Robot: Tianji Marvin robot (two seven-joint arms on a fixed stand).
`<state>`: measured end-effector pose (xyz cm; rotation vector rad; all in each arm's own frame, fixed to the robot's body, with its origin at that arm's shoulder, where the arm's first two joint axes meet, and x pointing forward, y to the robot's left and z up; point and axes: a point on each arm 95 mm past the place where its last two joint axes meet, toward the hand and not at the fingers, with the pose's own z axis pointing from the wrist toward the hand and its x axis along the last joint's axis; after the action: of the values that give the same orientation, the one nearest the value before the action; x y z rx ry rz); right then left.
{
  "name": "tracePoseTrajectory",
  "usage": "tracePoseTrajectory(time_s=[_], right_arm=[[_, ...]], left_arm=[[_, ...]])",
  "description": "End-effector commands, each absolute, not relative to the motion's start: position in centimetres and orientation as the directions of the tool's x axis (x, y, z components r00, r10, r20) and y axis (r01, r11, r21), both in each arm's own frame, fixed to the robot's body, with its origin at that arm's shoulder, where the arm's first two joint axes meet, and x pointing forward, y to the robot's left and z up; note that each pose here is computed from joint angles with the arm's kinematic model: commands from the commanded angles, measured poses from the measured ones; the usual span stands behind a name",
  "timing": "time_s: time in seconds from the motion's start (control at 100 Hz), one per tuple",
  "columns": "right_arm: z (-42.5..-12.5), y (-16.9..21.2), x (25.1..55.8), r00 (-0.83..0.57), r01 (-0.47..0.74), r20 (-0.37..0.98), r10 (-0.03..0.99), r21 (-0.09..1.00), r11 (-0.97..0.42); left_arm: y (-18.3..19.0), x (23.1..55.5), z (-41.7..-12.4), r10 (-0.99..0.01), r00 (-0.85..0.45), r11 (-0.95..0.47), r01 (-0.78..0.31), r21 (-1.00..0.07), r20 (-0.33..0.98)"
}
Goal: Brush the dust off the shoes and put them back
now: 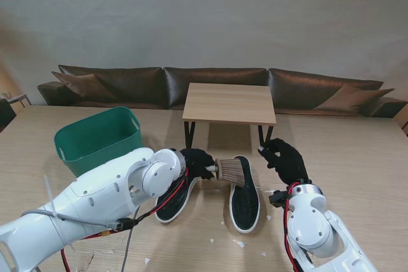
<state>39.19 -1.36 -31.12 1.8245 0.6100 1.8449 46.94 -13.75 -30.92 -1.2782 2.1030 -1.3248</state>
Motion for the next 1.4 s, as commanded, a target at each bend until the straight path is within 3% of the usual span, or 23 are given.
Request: tracePoseTrajectory(time_s=[0.0,1.1,1.39], right_arm=[[-31.2,-1.0,38.9,-0.004,-0.004,0.794,0.608,0.608,-0.794],[-31.3,-1.0,38.9,-0.003,0.009,0.792,0.610,0.610,-0.792],[-31.4,-0.9,38.9,-0.007,0.016,0.791,0.612,0.612,-0.791]], left_arm=[[-14.1,46.6,-30.9,-0.824,-0.537,0.158,-0.525,-0.836,0.181],[-11.2,40.3,-31.0,-0.769,-0.605,0.271,-0.602,-0.751,0.208],[-10.6,39.3,-29.7,-0.757,-0.627,0.277,-0.559,-0.781,0.181]])
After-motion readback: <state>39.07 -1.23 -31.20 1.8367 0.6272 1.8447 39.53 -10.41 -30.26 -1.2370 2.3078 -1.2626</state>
